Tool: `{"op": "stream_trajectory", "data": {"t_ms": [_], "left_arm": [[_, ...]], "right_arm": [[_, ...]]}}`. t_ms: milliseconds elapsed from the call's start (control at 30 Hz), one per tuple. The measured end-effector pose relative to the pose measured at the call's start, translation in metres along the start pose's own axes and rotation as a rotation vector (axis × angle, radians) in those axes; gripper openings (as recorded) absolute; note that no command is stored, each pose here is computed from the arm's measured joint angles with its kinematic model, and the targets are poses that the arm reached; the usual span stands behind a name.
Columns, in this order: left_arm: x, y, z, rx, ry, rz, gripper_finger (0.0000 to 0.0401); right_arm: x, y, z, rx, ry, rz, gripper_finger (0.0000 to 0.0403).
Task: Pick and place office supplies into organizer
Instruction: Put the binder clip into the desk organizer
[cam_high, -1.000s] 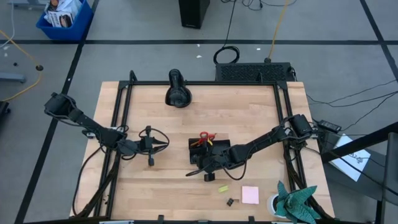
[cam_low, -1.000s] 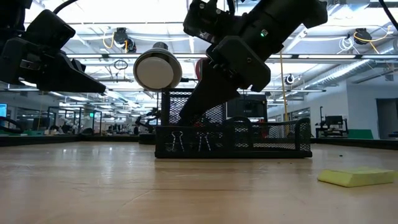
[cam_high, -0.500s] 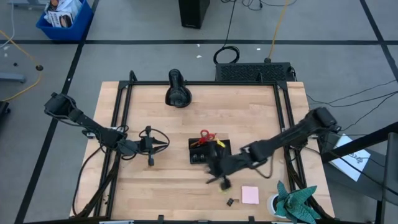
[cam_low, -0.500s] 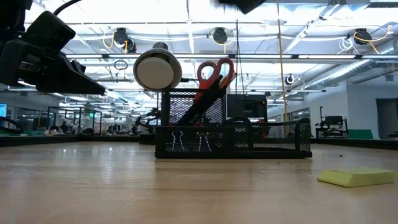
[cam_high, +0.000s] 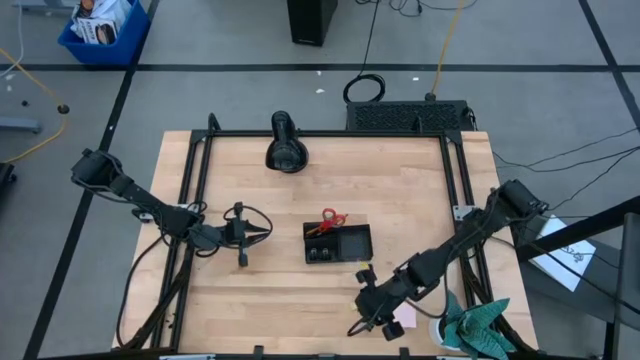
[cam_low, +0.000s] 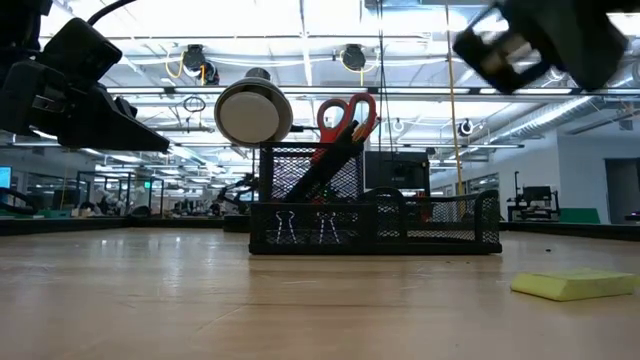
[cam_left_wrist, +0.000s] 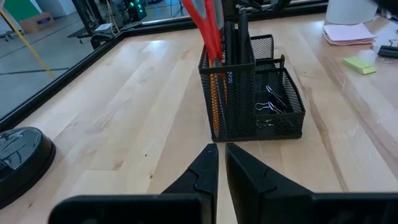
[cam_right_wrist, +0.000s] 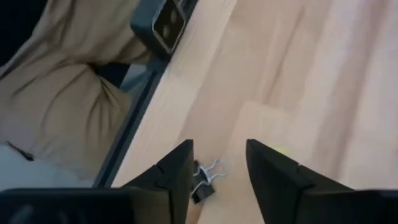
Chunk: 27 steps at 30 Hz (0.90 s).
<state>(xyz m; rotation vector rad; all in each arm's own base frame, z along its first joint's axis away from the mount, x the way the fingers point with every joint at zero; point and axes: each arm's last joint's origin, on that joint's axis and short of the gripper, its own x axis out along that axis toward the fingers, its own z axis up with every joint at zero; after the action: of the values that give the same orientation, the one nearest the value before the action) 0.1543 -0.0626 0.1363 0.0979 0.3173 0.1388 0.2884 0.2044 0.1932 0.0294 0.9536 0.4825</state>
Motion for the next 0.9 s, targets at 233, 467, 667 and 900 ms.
{"op": "stream_trajectory", "data": {"t_ms": [233,467,667,900], "left_arm": [[0.000,0.000,0.000,0.003,0.003,0.000,0.0037],[0.000,0.000,0.000,0.011,0.004,0.000,0.0037],[0.000,0.000,0.000,0.011,0.004,0.000,0.0037],[0.000,0.000,0.000,0.011,0.004,0.000,0.0037]], "right_arm": [[0.018,-0.005,-0.014,0.034,0.052,0.034,0.0162],[0.023,-0.006,-0.025,0.078,0.057,0.088,0.0147],[0.028,-0.008,-0.035,0.090,0.037,0.105,0.0131],[0.032,-0.008,-0.043,0.086,-0.009,0.127,0.0112]]}}
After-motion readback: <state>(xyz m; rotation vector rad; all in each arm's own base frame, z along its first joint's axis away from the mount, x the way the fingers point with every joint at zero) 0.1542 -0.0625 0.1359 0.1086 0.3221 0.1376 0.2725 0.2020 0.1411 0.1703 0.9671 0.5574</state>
